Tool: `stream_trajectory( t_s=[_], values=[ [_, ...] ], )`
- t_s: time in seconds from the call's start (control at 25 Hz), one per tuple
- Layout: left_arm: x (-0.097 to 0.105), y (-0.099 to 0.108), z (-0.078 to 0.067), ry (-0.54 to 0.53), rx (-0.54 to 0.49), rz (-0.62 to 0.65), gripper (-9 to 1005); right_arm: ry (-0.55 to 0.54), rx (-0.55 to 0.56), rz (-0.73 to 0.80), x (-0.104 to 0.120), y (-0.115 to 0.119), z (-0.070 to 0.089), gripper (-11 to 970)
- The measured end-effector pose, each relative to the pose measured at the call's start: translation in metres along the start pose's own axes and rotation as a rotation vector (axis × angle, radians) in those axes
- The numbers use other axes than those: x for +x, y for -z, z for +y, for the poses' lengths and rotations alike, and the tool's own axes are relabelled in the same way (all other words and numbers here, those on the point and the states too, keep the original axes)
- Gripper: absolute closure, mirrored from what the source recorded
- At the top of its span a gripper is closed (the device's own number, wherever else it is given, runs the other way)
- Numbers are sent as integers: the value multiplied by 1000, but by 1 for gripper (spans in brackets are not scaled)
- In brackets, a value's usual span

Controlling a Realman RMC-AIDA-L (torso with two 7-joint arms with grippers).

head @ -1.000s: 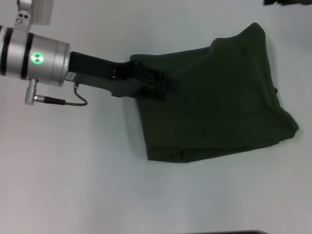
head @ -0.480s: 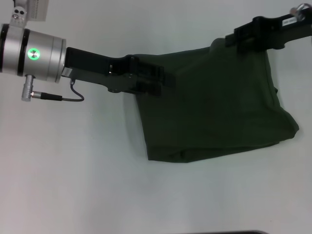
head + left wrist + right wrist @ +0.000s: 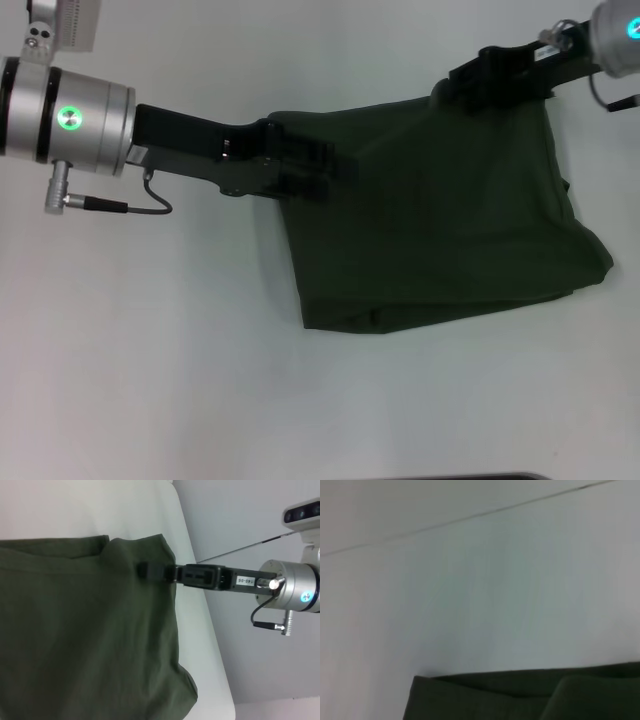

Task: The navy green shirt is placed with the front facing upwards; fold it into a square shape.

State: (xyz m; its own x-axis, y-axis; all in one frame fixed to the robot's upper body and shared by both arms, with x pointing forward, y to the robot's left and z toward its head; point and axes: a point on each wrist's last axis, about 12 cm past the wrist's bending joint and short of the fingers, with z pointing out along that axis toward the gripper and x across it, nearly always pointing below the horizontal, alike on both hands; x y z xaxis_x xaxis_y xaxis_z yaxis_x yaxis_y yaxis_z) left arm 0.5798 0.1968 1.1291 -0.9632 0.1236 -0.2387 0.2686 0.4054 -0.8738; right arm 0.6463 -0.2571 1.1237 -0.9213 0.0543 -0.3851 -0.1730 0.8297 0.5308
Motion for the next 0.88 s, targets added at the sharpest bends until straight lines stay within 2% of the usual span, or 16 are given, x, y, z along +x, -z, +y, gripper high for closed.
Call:
stream_trajectory(
  t_s=[0.28,0.48,0.68,0.8,0.88],
  values=[
    [1,0,1,0,-2,-4,414,30,14,-1,-2,-10,9,477],
    [2,3,3,4,-2,-12,414,41,-29,-33,-17,23,11,476],
    [2,3,3,6,-2,-14,414,2,-25,1,-21,59,-2,476],
    [2,4,3,7,-3,-18,414,-24,-23,21,-14,60,-9,476],
    [2,4,3,7,-4,-19,414,-29,-21,38,-7,53,-10,476]
  ],
)
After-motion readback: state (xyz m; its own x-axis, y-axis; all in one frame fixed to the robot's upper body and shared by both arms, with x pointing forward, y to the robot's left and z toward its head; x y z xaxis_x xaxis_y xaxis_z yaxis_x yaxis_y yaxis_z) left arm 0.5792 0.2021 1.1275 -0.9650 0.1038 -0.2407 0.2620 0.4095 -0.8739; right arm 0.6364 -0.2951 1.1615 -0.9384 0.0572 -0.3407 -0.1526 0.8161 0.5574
